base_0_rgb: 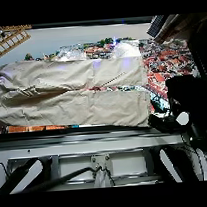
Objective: Fold the clothes and pants, and hang the long-sleeved shirts on hangers.
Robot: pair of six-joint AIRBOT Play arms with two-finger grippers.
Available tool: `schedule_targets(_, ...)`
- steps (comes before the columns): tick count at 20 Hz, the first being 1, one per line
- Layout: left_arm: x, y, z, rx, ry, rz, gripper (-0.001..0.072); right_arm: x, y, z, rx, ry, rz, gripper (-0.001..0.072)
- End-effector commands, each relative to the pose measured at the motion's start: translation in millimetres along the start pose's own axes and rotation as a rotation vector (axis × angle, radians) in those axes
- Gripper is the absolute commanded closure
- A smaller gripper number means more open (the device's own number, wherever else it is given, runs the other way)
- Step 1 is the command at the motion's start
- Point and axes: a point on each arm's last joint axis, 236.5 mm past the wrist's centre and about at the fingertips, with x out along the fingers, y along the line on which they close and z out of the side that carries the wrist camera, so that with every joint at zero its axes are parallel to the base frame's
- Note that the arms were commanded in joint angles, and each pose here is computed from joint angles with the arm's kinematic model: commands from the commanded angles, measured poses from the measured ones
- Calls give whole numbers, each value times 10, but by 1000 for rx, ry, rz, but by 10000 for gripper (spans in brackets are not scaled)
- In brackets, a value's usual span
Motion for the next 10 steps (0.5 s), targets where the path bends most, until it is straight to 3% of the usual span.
schedule_targets(1, -4, -25, 57, 2, -25, -10, 459, -8, -86, -65, 46, 15, -33, 257)
schedule_targets(10, -4, -19, 65, 4, -29, -7, 459, 112, -76, 206, 100, -62, -29, 259)
